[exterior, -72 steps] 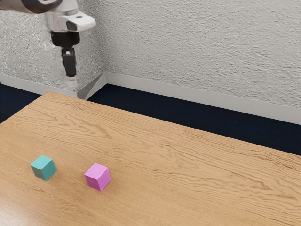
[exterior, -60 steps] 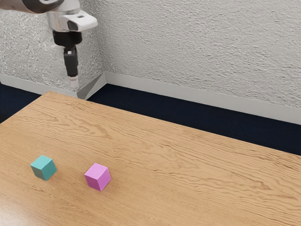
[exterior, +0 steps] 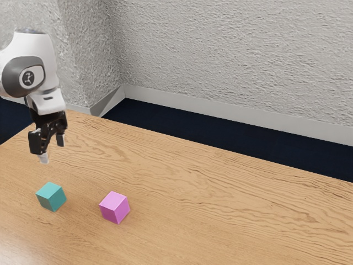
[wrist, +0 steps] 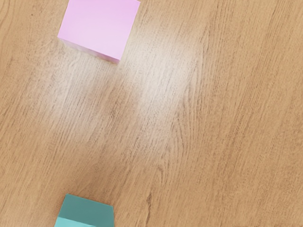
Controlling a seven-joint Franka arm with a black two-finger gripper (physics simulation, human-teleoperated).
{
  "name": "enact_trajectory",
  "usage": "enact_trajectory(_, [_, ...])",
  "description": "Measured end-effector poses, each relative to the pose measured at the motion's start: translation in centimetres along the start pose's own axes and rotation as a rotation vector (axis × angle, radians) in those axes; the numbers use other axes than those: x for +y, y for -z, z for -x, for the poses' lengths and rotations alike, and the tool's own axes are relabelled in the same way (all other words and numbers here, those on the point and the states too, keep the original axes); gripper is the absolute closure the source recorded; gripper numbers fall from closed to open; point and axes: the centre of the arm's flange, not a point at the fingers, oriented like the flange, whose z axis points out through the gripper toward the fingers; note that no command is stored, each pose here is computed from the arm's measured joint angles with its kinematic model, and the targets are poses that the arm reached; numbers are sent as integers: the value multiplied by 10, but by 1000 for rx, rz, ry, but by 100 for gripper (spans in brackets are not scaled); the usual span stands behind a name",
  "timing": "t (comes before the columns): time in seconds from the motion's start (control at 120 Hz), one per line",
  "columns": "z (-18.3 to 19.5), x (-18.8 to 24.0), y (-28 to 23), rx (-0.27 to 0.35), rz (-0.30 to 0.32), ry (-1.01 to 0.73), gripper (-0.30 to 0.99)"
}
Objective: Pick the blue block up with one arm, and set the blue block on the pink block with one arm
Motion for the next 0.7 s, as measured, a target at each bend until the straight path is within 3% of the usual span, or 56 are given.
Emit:
enact_trajectory(0.15, [33, -5, -73, 23, -21, -90, 0])
enact_trajectory(0.258, [59, -21, -95, 36, -66, -132, 0])
enact_trajectory(0.4, [64, -39, -119, 36, -104, -232, 0])
enact_trajectory(0.7, [88, -28, -162, 40, -114, -344, 0])
